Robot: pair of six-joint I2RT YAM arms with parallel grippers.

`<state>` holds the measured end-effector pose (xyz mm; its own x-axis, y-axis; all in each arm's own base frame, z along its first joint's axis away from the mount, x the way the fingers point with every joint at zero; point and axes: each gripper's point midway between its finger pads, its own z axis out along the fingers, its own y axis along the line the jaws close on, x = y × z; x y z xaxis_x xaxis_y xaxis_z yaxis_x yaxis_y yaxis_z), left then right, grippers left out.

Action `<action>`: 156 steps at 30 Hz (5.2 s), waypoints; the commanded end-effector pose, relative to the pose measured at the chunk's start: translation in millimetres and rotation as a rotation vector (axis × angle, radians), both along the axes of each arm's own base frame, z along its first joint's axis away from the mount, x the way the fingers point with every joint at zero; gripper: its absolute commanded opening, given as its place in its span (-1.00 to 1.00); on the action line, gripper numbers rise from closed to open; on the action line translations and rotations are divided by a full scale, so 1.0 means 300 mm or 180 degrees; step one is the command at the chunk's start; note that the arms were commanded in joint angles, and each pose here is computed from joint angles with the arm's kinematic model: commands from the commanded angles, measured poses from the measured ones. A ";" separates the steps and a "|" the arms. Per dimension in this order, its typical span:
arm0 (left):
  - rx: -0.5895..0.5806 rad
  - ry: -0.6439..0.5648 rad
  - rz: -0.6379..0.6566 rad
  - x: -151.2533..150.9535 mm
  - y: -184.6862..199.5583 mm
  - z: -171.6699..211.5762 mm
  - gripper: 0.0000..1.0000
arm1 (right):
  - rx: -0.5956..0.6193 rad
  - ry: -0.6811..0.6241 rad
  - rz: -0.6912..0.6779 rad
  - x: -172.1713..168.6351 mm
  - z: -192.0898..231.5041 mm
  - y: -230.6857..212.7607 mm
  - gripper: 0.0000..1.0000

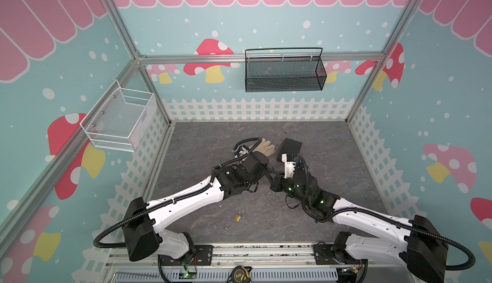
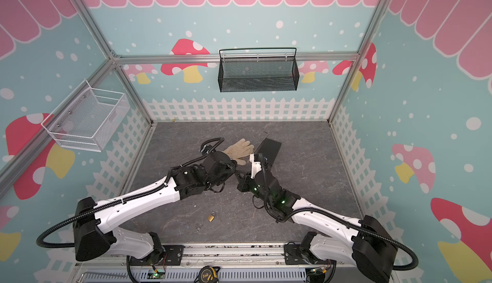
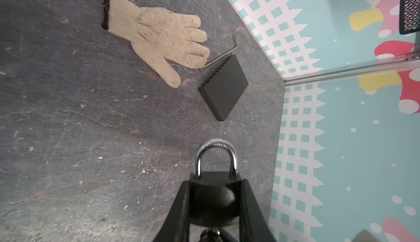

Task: Unlock with the key

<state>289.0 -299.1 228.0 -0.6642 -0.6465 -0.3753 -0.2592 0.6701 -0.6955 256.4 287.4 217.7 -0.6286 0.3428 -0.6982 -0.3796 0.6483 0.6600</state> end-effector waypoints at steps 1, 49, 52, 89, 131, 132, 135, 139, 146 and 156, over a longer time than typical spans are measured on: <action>0.0110 0.0012 -0.0243 -0.048 -0.031 0.015 -1.00 | 0.0126 -0.0065 -0.0144 0.032 0.051 -0.023 -1.00; 0.0090 -0.0157 0.0086 0.016 0.056 0.055 -1.00 | 0.0580 0.0044 0.0526 0.018 0.064 0.026 -0.78; 0.0056 -0.0142 0.0057 0.014 0.044 0.054 -1.00 | 0.0587 0.0061 0.0529 0.022 0.059 0.030 -0.83; 0.0028 -0.0205 0.0048 0.016 0.030 0.080 -1.00 | 0.0612 0.0139 0.0532 0.007 0.043 0.022 -0.65; -0.0076 -0.0253 -0.0167 -0.056 0.025 0.109 -1.00 | 0.0135 -0.0278 0.0477 0.022 0.093 -0.013 -0.81; -0.0058 -0.0290 -0.0130 -0.048 0.039 0.114 -1.00 | 0.0122 -0.0273 0.0492 0.016 0.094 -0.016 -0.77; -0.0015 -0.0359 -0.0027 -0.031 0.078 0.124 -1.00 | 0.0096 -0.0248 0.0580 -0.010 0.109 -0.020 -0.61; 0.0012 -0.0434 0.0050 -0.011 0.108 0.139 -1.00 | 0.0134 -0.0056 0.0788 -0.051 0.117 -0.002 -0.49; -0.0008 -0.0575 0.0146 0.008 0.124 0.157 -1.00 | 0.0231 0.0405 0.0774 -0.047 0.122 0.023 -0.34; -0.0049 -0.0610 0.0148 0.022 0.104 0.163 -1.00 | 0.0349 0.0440 0.0608 0.008 0.149 0.042 -0.28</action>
